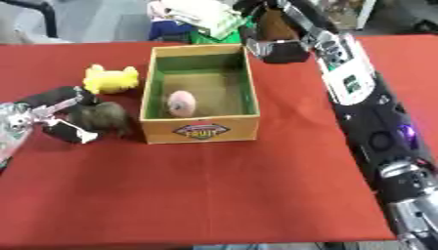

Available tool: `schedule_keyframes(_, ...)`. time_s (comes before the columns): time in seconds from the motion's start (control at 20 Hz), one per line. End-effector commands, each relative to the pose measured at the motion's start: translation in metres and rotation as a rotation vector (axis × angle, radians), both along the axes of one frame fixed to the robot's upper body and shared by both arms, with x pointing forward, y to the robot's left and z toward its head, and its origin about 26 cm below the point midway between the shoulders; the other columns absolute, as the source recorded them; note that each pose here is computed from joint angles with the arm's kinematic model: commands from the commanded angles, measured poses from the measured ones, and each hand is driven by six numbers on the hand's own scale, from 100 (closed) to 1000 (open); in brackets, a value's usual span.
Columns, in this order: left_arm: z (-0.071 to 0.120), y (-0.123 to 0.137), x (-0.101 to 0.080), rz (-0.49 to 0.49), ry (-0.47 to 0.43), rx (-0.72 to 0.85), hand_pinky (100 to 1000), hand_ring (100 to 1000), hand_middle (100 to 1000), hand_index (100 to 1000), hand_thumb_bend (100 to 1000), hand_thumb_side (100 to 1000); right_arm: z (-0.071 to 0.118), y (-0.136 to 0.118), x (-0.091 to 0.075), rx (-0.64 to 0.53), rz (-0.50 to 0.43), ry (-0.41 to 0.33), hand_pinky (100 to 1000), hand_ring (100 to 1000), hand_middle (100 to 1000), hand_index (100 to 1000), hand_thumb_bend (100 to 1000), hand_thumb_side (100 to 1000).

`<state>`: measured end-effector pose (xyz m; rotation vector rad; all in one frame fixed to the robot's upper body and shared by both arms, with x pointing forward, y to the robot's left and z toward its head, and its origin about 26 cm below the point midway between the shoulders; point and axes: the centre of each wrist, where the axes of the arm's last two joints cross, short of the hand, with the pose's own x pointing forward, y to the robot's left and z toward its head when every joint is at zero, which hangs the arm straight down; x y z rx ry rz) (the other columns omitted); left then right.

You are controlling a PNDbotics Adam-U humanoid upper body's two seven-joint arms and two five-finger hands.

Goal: Pick up objects on the table and place them in the box.

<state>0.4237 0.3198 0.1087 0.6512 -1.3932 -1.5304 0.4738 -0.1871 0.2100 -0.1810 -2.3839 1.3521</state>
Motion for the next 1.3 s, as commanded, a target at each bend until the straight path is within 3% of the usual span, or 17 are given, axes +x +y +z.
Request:
schedule_keyframes(0.05, 0.012, 0.006, 0.001, 0.054, -0.08, -0.057, 577, 423, 302, 571, 100, 233, 0.015, -0.005, 0.0, -0.008, -0.007, -0.038, 595, 680, 693, 763, 100, 327)
schedule_keyframes(0.5, 0.057, 0.042, -0.001, 0.213, -0.256, -0.212, 568, 408, 266, 561, 100, 230, 0.008, -0.007, -0.001, -0.036, -0.004, -0.026, 598, 673, 685, 763, 100, 338)
schedule_keyframes(0.8, 0.094, 0.056, 0.003, 0.274, -0.368, -0.285, 567, 408, 259, 561, 100, 226, -0.002, 0.0, -0.001, -0.129, 0.037, -0.036, 570, 585, 587, 621, 100, 354)
schedule_keyframes(1.0, 0.096, 0.037, 0.014, 0.22, -0.347, -0.306, 570, 414, 268, 572, 100, 225, -0.011, 0.021, -0.003, -0.251, 0.162, -0.074, 582, 579, 574, 633, 100, 503)
schedule_keyframes(1.05, 0.095, 0.029, 0.017, 0.197, -0.336, -0.298, 571, 416, 272, 573, 100, 225, -0.014, 0.028, -0.004, -0.276, 0.197, -0.082, 585, 581, 575, 635, 186, 537)
schedule_keyframes(1.1, 0.094, 0.021, 0.021, 0.176, -0.327, -0.288, 571, 416, 272, 573, 100, 225, -0.017, 0.034, -0.004, -0.296, 0.228, -0.088, 585, 581, 575, 635, 186, 537)
schedule_keyframes(1.15, 0.094, 0.012, 0.024, 0.149, -0.321, -0.279, 574, 421, 278, 577, 100, 225, -0.019, 0.042, -0.005, -0.314, 0.259, -0.092, 586, 582, 576, 641, 319, 572)
schedule_keyframes(1.3, 0.094, -0.013, 0.033, 0.077, -0.312, -0.254, 578, 429, 288, 582, 100, 226, -0.024, 0.063, -0.01, -0.351, 0.326, -0.088, 589, 584, 576, 646, 326, 573)
